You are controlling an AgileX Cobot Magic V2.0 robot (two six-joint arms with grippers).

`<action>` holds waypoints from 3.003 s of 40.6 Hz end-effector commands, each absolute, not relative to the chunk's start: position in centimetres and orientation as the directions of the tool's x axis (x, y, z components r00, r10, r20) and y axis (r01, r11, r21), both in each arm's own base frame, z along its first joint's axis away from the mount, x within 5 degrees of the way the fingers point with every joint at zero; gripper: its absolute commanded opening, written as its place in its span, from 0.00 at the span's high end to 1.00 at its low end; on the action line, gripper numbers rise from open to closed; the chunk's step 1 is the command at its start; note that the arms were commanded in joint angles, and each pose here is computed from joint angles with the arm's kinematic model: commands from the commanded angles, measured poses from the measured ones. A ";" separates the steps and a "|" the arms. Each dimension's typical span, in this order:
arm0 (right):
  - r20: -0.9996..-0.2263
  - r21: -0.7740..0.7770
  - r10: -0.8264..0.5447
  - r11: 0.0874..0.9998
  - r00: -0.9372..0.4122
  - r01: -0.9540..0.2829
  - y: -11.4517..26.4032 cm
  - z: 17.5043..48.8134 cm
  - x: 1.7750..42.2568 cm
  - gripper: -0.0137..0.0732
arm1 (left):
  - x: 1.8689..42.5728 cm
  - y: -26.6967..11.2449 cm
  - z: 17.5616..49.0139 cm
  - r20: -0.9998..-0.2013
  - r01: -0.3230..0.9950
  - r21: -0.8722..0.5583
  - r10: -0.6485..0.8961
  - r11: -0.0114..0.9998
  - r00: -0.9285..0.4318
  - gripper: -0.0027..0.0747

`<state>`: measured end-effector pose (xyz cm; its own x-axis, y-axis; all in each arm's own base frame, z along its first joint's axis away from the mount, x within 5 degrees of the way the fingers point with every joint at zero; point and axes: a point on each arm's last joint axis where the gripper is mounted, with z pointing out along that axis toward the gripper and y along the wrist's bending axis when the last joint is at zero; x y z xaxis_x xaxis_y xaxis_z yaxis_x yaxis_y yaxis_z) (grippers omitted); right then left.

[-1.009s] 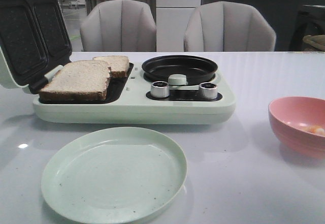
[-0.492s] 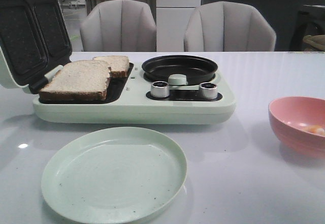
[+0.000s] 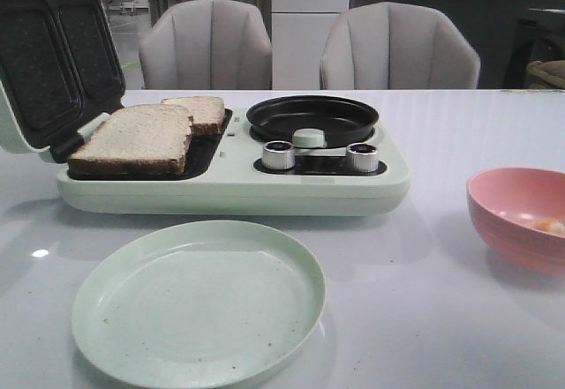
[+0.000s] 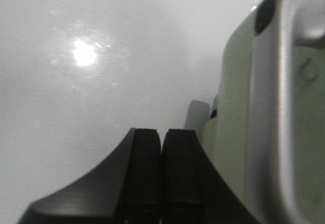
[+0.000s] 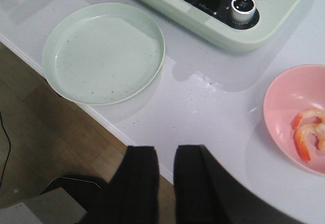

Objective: Make breakfast with bread and shrimp

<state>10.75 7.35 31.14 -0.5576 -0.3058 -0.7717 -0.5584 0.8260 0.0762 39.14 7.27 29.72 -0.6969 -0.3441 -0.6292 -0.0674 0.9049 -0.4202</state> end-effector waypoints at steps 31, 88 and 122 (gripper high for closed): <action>-0.832 0.068 -0.263 0.826 -0.489 -0.560 7.5 32.6 11.1 0.56 | 28.0 -8.7 33.5 -0.853 0.402 -0.180 0.061 0.898 -0.519 0.84; -0.838 0.067 -0.253 0.832 -0.484 -0.550 7.6 32.6 11.5 0.56 | 8.7 -9.8 31.7 -0.948 0.769 -0.135 0.143 0.625 -0.283 0.84; -0.566 0.108 0.142 0.989 -0.812 0.097 -2.5 31.2 25.8 0.29 | 8.7 -9.9 31.7 -0.948 0.769 -0.136 0.144 0.625 -0.284 0.84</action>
<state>24.35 -1.75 30.18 -0.8454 0.1190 -0.5208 0.0763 0.9918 0.1029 8.47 -9.79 30.29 -0.3152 0.2166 -0.9240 0.7817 0.6114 -0.1233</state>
